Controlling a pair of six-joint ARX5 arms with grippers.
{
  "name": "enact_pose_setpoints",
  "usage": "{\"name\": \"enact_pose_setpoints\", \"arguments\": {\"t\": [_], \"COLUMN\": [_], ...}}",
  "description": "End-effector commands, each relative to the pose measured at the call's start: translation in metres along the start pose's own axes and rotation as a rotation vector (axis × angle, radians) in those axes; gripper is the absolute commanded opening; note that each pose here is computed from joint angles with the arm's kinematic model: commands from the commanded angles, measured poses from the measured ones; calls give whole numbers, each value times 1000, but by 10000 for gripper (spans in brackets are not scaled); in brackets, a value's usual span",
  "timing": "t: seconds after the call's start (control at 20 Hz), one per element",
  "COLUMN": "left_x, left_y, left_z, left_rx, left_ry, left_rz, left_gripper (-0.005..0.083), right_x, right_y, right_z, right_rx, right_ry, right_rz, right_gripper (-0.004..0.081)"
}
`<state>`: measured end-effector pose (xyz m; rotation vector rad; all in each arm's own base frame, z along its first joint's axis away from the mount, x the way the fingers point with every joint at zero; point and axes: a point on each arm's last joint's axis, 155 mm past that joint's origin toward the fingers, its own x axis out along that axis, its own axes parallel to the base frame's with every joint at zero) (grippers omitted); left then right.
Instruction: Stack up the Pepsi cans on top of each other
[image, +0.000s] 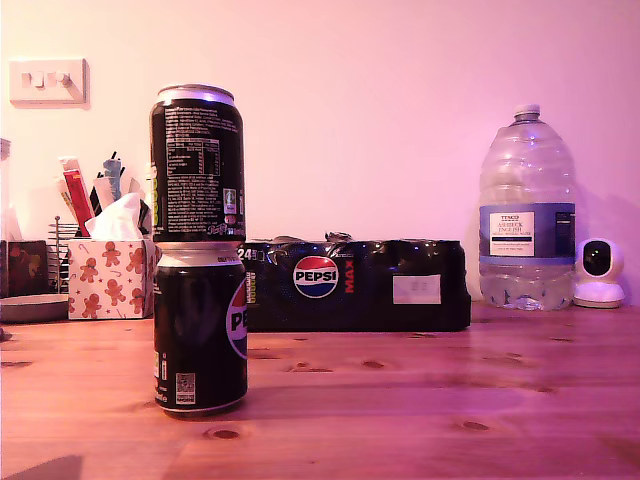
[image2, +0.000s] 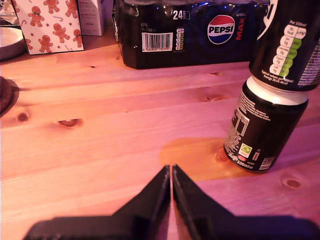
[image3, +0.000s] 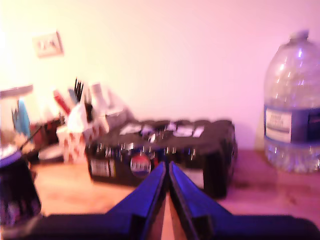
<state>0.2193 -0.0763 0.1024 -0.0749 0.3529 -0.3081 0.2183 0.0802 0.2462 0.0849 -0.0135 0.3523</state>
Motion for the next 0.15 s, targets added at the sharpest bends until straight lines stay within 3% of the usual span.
{"name": "enact_pose_setpoints", "arguments": {"t": [0.0,0.1], "left_x": [2,2], "left_y": [1,1], "left_z": [-5,-5], "left_rx": [-7,-7], "left_ry": [5,5], "left_rz": [3,3], "left_gripper": [-13,-14], "right_x": [1,-1], "right_y": [0,-2], "right_z": [-16,-37], "right_rx": [0,0], "right_ry": [55,138], "right_rz": [-1,-8], "right_gripper": [-13,-13]}}
